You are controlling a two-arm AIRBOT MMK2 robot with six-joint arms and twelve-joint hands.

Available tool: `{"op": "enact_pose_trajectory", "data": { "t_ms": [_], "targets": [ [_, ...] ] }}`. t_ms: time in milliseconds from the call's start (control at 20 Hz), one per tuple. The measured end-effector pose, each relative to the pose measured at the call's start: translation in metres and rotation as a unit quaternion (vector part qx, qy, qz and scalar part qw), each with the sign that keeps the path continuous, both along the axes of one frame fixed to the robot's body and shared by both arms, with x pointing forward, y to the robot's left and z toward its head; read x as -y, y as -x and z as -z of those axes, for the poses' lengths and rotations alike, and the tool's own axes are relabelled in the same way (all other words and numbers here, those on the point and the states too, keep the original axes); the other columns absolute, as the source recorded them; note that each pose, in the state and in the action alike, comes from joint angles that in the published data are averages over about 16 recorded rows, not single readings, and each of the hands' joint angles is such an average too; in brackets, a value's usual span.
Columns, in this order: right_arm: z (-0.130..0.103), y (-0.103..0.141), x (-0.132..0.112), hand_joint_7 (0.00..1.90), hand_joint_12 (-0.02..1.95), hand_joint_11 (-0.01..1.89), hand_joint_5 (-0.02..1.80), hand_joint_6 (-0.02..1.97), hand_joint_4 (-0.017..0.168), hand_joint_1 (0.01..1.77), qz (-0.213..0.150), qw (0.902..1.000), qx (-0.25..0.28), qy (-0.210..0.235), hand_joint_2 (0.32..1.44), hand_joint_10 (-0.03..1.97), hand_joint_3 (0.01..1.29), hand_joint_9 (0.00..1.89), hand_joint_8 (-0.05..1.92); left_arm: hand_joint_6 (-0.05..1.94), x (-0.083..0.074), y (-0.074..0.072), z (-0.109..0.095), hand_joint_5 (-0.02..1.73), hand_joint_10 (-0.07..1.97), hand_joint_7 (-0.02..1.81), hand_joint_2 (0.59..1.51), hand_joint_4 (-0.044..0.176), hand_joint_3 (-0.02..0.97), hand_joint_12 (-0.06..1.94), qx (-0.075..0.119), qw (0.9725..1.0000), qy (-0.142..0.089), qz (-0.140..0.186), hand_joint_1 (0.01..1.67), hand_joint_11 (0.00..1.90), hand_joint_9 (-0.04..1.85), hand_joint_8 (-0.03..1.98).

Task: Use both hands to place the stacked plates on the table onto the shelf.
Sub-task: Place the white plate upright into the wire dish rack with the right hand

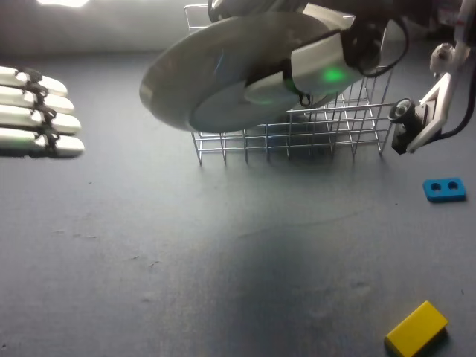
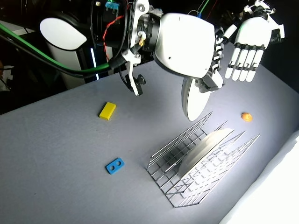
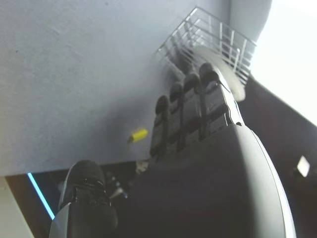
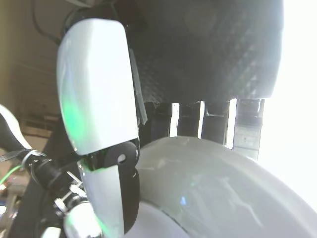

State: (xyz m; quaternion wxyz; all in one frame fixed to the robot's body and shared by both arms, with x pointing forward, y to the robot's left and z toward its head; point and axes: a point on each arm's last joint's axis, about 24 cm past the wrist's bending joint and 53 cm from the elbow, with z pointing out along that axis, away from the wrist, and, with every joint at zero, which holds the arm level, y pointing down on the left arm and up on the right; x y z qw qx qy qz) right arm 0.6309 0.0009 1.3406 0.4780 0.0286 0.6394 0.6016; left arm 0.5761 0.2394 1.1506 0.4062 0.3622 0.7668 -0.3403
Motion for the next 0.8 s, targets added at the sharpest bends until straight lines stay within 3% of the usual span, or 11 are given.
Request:
{"op": "enact_pose_trajectory", "data": {
  "t_ms": [150,300,550,800],
  "targets": [
    [-0.001,-0.011,0.007,0.96,1.1,0.68,0.85,1.12,0.018,1.2,0.011,0.9999,-0.01,-0.009,1.04,0.02,0.01,1.2,1.04,0.02,0.014,0.015,-0.007,0.11,0.01,0.11,1.159,0.002,0.021,0.2,0.0,0.9992,0.017,0.037,0.01,0.01,0.08,0.02],
    [-0.002,-0.02,0.012,0.95,1.11,0.67,0.84,1.13,0.016,1.2,0.019,0.9995,-0.017,-0.015,1.05,0.02,0.01,1.2,1.06,0.02,0.029,0.028,-0.02,0.1,0.01,0.1,1.159,0.002,0.02,0.2,0.008,0.9965,0.038,0.074,0.01,0.01,0.08,0.02],
    [0.0,-0.034,0.02,0.93,1.14,0.66,0.82,1.14,0.011,1.2,0.034,0.9988,-0.027,-0.022,1.07,0.02,0.01,1.19,1.11,0.02,0.049,0.05,-0.038,0.09,0.01,0.1,1.158,0.002,0.019,0.2,0.026,0.989,0.061,0.132,0.01,0.01,0.08,0.02],
    [0.008,-0.045,0.024,0.92,1.17,0.64,0.8,1.14,0.005,1.2,0.044,0.9982,-0.036,-0.021,1.08,0.03,0.01,1.19,1.14,0.02,0.062,0.065,-0.054,0.1,0.01,0.1,1.155,0.002,0.016,0.2,0.046,0.9815,0.078,0.169,0.01,0.01,0.08,0.02]
  ]
}}
